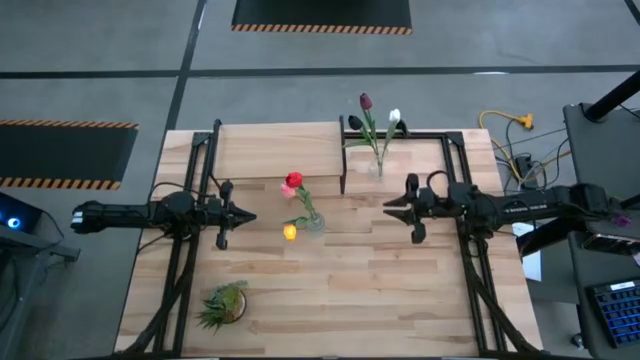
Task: Pick and place flowers into a vace then onto a shelf
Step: Put the bottom transparent vase with the tulips on the shelf
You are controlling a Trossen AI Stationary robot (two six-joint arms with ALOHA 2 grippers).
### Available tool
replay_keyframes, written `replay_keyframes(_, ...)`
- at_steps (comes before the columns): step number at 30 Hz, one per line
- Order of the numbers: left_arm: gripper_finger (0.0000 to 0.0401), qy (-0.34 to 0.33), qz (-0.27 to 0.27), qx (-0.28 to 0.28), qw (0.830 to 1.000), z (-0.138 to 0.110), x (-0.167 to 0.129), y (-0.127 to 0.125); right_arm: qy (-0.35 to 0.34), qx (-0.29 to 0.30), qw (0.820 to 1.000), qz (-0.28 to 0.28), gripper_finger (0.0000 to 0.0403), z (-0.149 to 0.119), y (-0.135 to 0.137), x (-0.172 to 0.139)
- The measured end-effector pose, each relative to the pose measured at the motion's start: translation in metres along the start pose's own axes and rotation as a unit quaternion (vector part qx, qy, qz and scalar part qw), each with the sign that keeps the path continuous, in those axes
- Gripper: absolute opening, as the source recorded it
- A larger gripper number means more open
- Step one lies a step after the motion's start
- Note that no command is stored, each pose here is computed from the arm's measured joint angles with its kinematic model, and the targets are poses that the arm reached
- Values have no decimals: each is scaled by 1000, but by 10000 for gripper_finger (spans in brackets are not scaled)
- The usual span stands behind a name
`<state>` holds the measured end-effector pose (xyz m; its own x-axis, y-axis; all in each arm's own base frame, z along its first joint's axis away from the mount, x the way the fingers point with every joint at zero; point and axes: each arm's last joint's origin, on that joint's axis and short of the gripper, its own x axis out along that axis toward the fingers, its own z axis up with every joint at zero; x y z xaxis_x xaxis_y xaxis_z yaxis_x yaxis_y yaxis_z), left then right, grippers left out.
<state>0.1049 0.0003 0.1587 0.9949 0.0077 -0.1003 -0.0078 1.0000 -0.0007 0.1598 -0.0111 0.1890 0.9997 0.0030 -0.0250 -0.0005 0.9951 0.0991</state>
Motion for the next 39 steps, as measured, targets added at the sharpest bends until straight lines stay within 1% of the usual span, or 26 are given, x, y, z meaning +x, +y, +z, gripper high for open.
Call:
replay_keyframes(5,0,0,0,0,1000,0,0,0,-11,-7,1000,3,59,-8,1,-10)
replay_keyframes(7,0,-1,0,1,1000,0,0,0,-5,-8,1000,2,55,-13,0,-12)
replay_keyframes(9,0,-9,4,17,1000,2,0,0,0,-11,1000,1,56,-17,0,-13)
replay_keyframes(11,0,-23,23,33,999,5,0,1,5,-13,1000,1,60,-20,0,-14)
replay_keyframes(13,0,-23,41,35,998,5,0,2,11,-14,1000,1,68,-24,0,-15)
replay_keyframes(19,0,-23,42,34,998,4,0,2,18,-24,1000,1,90,-30,-1,-18)
replay_keyframes(22,6,-31,41,14,999,6,0,2,19,-34,999,1,97,-31,-1,-17)
replay_keyframes(25,40,-37,20,8,999,7,0,1,19,-40,999,0,101,-31,-1,-18)
replay_keyframes(27,79,-33,9,-2,999,6,1,0,18,-40,999,0,103,-30,-1,-17)
replay_keyframes(30,142,-29,9,-8,1000,6,3,0,16,-40,999,0,101,-29,-1,-17)
replay_keyframes(33,191,-76,10,-10,997,18,7,0,14,-40,999,0,96,-28,-1,-17)
replay_keyframes(35,211,-106,9,-10,994,31,9,0,14,-40,999,0,94,-28,-1,-17)
replay_keyframes(37,221,-94,9,-10,996,37,13,0,13,-42,999,-1,91,-27,-1,-17)
replay_keyframes(39,225,-65,10,-10,998,37,20,0,13,-49,999,-1,89,-27,-1,-17)
